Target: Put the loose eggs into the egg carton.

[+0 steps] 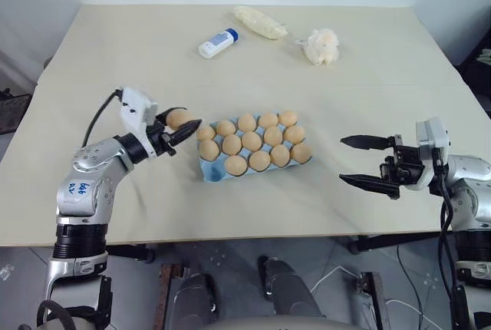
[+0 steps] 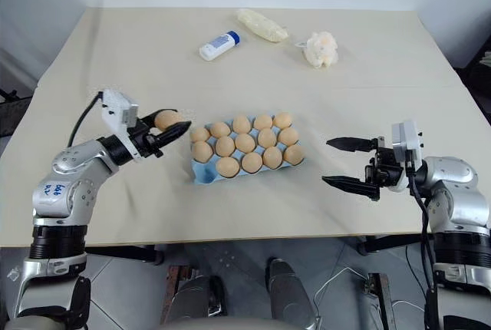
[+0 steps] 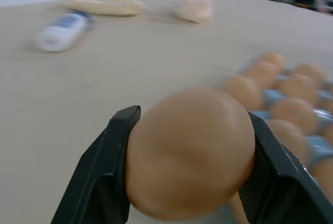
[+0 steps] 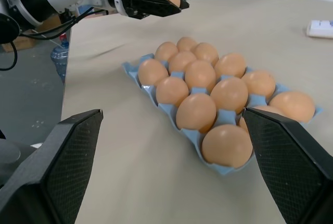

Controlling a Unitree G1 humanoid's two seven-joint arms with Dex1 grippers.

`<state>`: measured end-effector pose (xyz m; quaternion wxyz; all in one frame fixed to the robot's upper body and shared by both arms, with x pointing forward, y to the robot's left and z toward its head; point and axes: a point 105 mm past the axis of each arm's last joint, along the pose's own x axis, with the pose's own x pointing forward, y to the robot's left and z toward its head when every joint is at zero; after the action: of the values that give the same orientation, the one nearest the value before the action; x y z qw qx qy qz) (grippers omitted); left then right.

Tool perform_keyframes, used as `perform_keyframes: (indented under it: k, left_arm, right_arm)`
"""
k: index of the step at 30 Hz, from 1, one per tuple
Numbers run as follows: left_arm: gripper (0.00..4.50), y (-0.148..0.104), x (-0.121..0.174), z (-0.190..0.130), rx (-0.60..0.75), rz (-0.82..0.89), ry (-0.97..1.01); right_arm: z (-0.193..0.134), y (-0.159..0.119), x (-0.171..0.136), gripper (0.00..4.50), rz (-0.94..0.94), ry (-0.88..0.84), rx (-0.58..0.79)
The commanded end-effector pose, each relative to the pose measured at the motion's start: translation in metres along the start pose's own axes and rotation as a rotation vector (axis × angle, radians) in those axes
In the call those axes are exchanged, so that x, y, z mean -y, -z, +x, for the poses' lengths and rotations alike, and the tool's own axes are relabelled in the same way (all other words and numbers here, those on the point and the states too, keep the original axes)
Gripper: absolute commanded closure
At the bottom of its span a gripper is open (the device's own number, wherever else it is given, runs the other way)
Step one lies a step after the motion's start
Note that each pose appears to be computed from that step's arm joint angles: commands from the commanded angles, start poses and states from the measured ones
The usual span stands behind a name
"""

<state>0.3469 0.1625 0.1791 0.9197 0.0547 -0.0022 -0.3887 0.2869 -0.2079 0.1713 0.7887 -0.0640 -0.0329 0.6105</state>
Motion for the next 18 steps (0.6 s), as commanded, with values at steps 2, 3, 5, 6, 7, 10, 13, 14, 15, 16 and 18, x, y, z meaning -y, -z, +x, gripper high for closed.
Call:
perform_keyframes:
  k: [2, 3, 5, 6, 7, 10, 13, 14, 15, 16, 18]
  left_arm:
    - [2.32, -0.012, 0.024, -0.004, -0.026, 0.046, 0.172]
    - [2.32, -0.01, 0.029, -0.006, -0.046, 0.048, 0.206]
    - [2.32, -0.005, 0.034, -0.01, -0.087, 0.047, 0.252]
    - [2.32, -0.005, 0.035, -0.01, -0.095, 0.047, 0.261]
    - [2.32, -0.005, 0.036, -0.011, -0.1, 0.05, 0.274]
    - [2.32, -0.003, 0.042, -0.011, -0.121, 0.05, 0.321]
    - [2.32, 0.003, 0.046, -0.009, -0.153, 0.053, 0.353]
    - [2.32, 0.005, 0.046, -0.008, -0.158, 0.056, 0.358]
    - [2.32, 0.005, 0.046, -0.006, -0.161, 0.06, 0.361]
    - [2.32, 0.005, 0.046, -0.005, -0.162, 0.062, 0.366]
    - [2.32, 0.006, 0.047, -0.003, -0.165, 0.061, 0.379]
  right_arm:
    - [-0.003, -0.006, -0.012, 0.0, -0.044, -0.059, -0.007]
    - [-0.003, -0.006, -0.012, 0.0, -0.043, -0.049, -0.004]
    - [-0.002, -0.004, -0.012, 0.0, -0.04, -0.034, 0.002]
    - [-0.002, -0.003, -0.013, 0.0, -0.04, -0.032, 0.003]
    - [-0.002, -0.003, -0.014, 0.0, -0.038, -0.03, 0.005]
    - [0.001, 0.002, -0.016, 0.0, -0.028, -0.017, 0.009]
    - [0.0, 0.003, -0.017, 0.0, -0.025, -0.008, 0.019]
    - [-0.001, 0.003, -0.018, 0.0, -0.024, -0.012, 0.018]
    - [-0.002, 0.004, -0.018, 0.0, -0.023, -0.016, 0.011]
    - [-0.004, 0.005, -0.018, 0.0, -0.022, -0.018, 0.001]
    - [-0.005, 0.006, -0.017, 0.0, -0.022, -0.016, -0.013]
